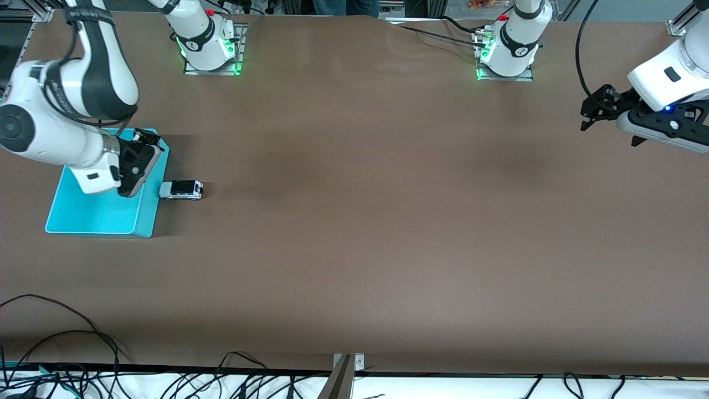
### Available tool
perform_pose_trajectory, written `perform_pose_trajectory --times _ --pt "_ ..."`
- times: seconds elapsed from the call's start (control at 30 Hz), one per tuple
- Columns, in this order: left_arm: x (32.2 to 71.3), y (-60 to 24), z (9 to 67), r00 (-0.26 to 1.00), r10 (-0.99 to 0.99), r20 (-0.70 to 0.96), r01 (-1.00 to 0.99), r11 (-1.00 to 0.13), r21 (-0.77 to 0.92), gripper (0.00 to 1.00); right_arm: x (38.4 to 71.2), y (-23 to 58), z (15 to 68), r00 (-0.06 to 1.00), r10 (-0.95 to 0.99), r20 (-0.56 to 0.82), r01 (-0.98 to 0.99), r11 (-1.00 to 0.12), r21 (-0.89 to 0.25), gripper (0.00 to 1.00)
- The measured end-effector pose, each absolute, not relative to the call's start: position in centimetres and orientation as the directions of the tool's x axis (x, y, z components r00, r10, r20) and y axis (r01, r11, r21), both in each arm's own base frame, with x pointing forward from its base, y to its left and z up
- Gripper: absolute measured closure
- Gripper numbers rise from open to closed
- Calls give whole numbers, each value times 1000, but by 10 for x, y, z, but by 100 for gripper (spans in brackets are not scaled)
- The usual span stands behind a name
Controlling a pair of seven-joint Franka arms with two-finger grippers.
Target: Wind and store white jeep toy
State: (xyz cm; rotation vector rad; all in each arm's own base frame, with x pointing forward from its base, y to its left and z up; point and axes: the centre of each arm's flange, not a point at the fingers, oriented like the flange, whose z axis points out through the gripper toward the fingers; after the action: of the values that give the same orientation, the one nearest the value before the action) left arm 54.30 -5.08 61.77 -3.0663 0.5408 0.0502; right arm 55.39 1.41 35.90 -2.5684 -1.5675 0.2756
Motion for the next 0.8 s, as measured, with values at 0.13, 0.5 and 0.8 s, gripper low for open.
perform_pose_trajectory --times 0.13,0.5,0.8 --pt "542 -51 617 939 -341 -41 -342 -939 -20 0 546 14 332 392 917 -72 898 -398 -185 0" --pt "545 -45 608 942 -330 -63 -332 -943 -17 0 548 12 273 241 970 -32 954 -243 -174 0" --pt "550 -37 604 946 -317 -68 -319 -948 -15 0 551 10 242 170 985 -15 972 -171 -160 0"
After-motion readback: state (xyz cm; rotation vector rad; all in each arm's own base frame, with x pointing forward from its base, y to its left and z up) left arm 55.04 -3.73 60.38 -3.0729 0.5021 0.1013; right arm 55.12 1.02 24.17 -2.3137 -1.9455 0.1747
